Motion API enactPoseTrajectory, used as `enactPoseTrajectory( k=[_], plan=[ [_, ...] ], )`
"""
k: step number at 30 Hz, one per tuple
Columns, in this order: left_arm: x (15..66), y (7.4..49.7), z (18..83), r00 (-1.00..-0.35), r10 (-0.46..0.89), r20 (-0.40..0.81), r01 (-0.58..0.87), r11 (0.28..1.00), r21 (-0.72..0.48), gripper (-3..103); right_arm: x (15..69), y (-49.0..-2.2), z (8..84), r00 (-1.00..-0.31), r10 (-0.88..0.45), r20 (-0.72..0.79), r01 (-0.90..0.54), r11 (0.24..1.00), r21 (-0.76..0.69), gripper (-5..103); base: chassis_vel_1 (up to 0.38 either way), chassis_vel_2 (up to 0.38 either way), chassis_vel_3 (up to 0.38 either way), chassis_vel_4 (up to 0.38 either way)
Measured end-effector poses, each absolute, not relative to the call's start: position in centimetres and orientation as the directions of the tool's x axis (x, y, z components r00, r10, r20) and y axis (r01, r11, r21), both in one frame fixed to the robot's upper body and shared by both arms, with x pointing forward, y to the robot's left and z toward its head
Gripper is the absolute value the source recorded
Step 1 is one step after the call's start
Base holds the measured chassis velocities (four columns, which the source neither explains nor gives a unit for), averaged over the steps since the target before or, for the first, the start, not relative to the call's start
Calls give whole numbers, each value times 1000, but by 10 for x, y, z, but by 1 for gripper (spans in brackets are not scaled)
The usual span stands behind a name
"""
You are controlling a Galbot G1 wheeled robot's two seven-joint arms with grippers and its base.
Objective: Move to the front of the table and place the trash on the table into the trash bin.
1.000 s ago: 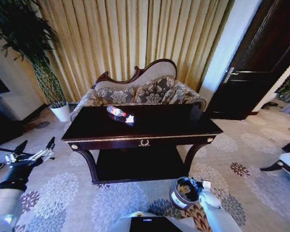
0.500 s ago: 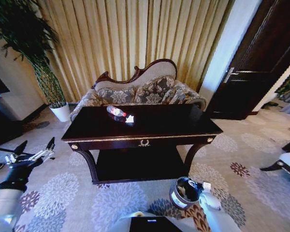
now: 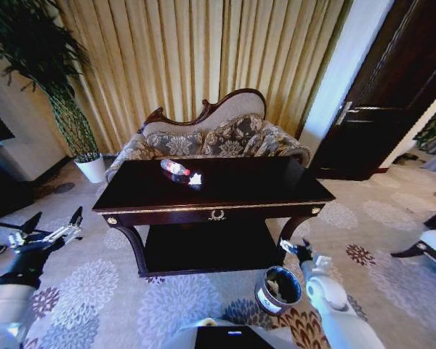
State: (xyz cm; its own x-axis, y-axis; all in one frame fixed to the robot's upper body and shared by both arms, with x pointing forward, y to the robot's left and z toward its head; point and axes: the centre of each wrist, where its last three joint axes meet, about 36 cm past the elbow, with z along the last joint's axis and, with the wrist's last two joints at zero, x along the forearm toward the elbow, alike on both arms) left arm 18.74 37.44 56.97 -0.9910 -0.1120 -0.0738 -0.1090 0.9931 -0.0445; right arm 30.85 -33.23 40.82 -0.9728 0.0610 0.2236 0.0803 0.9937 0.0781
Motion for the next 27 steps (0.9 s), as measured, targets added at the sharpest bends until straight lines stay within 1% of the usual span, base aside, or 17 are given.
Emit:
enactPoseTrajectory(
  k=[4, 8, 21, 27],
  plan=[
    [187, 374, 570, -991, -115, -73, -111, 993, -49, 100, 297, -301, 472, -994, -16, 110, -6, 996, 94, 100, 0, 0, 0, 0],
    [187, 375, 571, -990, -117, -75, -113, 992, -51, 100, 292, -285, 500, -997, -60, 50, -55, 994, 96, 100, 0, 0, 0, 0],
    [187, 377, 574, -991, -116, -67, -113, 992, -47, 100, 286, -275, 518, -996, -89, 2, -89, 991, 95, 100, -13, 16, 20, -15],
    [188, 378, 575, -992, -116, -55, -114, 993, -43, 100, 286, -273, 520, -996, -94, -2, -93, 991, 94, 100, -143, 123, 130, -135]
  ],
)
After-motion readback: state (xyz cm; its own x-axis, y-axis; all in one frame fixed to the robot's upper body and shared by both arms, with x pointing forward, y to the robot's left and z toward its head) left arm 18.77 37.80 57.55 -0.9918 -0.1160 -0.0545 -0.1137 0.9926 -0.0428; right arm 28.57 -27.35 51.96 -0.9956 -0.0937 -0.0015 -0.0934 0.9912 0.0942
